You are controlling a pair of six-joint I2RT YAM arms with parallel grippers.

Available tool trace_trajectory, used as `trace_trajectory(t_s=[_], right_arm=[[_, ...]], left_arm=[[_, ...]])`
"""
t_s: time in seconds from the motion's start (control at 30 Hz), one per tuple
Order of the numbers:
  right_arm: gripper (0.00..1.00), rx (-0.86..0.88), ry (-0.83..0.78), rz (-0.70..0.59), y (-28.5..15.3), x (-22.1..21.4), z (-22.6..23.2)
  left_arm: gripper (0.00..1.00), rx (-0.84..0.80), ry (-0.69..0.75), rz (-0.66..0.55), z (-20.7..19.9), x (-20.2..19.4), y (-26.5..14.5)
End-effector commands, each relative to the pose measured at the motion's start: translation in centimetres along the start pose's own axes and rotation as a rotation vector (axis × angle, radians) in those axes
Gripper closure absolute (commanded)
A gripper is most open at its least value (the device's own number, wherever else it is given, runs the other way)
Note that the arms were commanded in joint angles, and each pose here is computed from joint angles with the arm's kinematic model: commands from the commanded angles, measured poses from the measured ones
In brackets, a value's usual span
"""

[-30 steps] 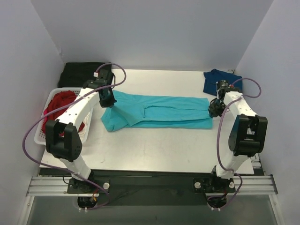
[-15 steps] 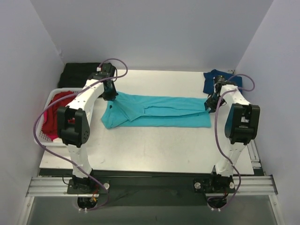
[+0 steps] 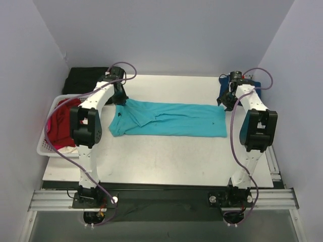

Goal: Fold and stack the t-shirts
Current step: Fold the other side of the tshirt into a rectangle

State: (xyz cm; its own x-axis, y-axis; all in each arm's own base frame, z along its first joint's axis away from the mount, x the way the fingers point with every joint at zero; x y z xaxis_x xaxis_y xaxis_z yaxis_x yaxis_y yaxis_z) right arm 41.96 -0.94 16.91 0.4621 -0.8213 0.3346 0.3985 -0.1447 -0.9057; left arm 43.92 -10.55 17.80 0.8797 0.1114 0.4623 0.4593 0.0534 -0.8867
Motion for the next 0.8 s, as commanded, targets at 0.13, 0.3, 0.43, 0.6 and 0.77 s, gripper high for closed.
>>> trace_trajectory(t_s=[0.13,0.3,0.43,0.6,0.77], right_arm=[[0.57,0.010,-0.136,0.046,-2.1,-4.1,0.7],[0.57,0.007,-0.190,0.074,-2.2,-6.5,1.0],[0.57,0.038,-0.270,0.085,-2.7,-8.7,2.5],[0.57,0.125,-0.363,0.144,-3.9,-11.9,5.0],[0.57,0.228,-0.464,0.193,-5.2,-15.4,8.2]], left_arm=[[0.91,-0.064,-0.020,-0.079,0.2,2.7,1.4],[0.88,-0.172,0.031,-0.137,-0.8,3.6,2.1],[0.76,-0.180,0.058,-0.159,-0.8,3.7,1.9],[0.31,-0.167,0.087,-0.181,-0.5,3.0,0.8],[0.25,-0.169,0.084,-0.178,0.1,2.0,-0.8]])
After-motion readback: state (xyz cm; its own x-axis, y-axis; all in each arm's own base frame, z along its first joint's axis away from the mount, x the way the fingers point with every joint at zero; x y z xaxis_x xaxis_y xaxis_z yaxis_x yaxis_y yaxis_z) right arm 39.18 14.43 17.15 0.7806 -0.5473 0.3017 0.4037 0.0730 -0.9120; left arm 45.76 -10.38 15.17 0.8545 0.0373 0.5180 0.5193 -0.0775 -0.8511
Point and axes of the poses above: each gripper's point midway between its finger pads, its own y axis out along the fingers, its own z axis along the line the jaws close on, x = y × z, the point moved 10 cm from there along -y, back along the fingers, and after that the axes turned 15 degrees about y, right-handed, at the moved point
